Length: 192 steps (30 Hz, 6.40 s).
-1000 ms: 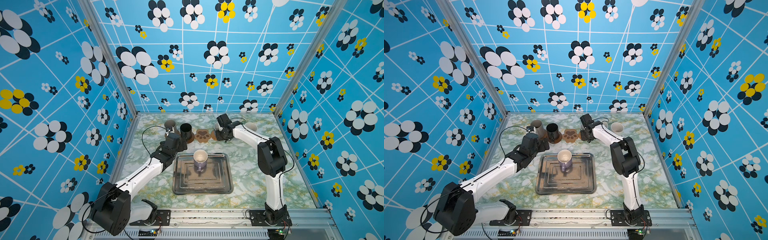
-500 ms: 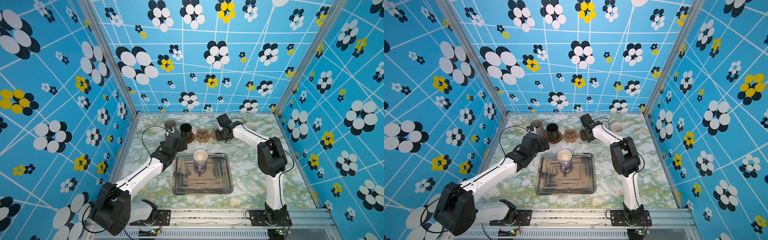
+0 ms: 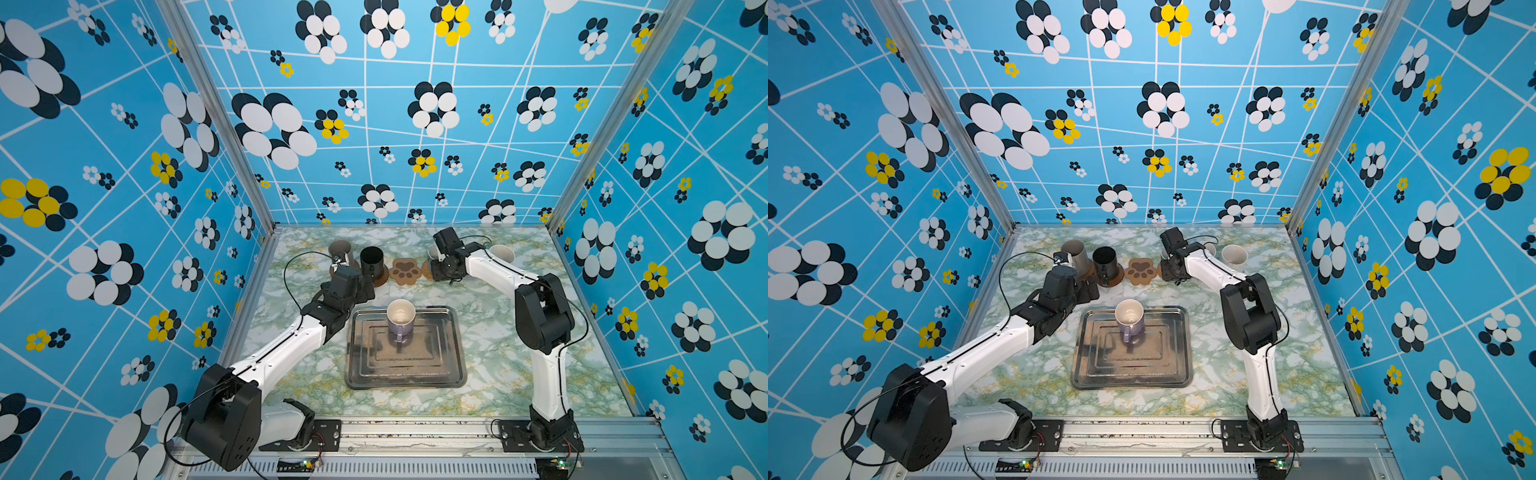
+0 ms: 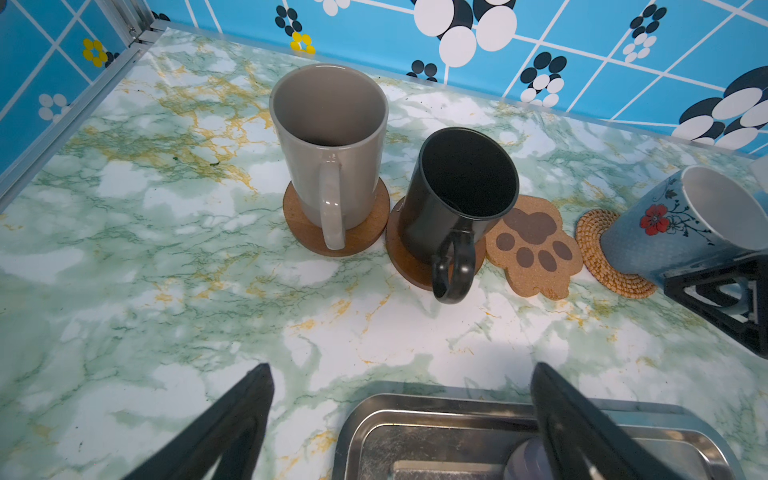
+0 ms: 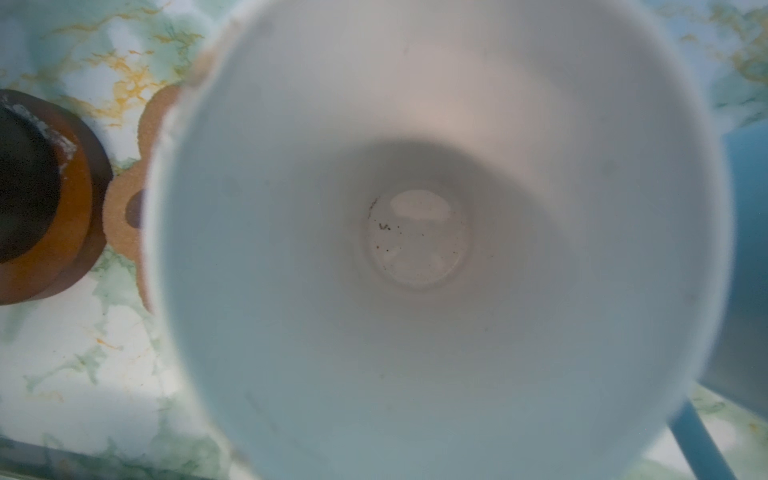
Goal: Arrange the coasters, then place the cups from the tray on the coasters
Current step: 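Lower the blue floral mug onto the woven rattan coaster with the right gripper, then open and raise the right gripper while the left gripper moves over the lavender mug, then lower the left gripper onto the lavender mug rim on the tray, then close the left gripper on the lavender mug rim and lift it off the tray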
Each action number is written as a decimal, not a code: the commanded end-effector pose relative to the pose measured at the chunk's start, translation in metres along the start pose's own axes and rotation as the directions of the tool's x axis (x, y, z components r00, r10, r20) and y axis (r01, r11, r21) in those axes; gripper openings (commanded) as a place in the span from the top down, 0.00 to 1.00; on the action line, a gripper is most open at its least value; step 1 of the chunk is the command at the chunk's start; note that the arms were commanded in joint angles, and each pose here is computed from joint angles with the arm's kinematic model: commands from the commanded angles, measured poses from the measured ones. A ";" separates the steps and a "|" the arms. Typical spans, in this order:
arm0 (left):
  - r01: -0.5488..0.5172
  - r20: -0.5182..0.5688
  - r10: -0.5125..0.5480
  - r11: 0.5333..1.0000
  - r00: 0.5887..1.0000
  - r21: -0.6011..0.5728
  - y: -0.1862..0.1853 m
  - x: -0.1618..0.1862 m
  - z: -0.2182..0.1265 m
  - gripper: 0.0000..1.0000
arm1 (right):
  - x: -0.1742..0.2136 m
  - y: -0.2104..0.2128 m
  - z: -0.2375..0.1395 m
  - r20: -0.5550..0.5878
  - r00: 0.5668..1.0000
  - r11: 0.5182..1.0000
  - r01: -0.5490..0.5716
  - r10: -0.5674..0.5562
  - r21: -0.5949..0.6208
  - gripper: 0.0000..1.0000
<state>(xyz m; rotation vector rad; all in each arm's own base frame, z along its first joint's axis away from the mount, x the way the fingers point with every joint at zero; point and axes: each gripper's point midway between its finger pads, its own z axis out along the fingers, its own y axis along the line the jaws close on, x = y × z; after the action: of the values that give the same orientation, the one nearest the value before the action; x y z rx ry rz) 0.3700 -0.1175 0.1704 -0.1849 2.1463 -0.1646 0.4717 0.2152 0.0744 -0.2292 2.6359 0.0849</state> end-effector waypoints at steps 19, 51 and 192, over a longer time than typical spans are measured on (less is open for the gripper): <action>0.034 0.052 -0.036 0.998 0.998 0.047 -0.004 -0.021 -0.019 0.03 | 0.016 -0.023 -0.083 0.083 0.996 1.000 -0.012 0.010 0.023 0.32; -0.128 0.056 0.119 0.971 0.991 0.202 -0.080 -0.022 -0.068 0.06 | 0.008 -0.050 -0.262 0.638 0.699 0.946 -0.260 0.323 -0.194 0.12; -0.233 -0.452 0.296 0.954 0.841 0.190 -0.115 0.155 -0.029 1.00 | 0.018 -0.070 -0.212 0.607 0.709 0.931 -0.317 0.361 -0.183 0.02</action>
<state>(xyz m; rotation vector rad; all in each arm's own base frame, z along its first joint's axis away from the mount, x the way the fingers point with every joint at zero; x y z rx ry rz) 0.2611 -0.2587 0.0622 0.2975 2.6837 -0.1677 0.3707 0.1236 0.2465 0.2351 1.9789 0.2936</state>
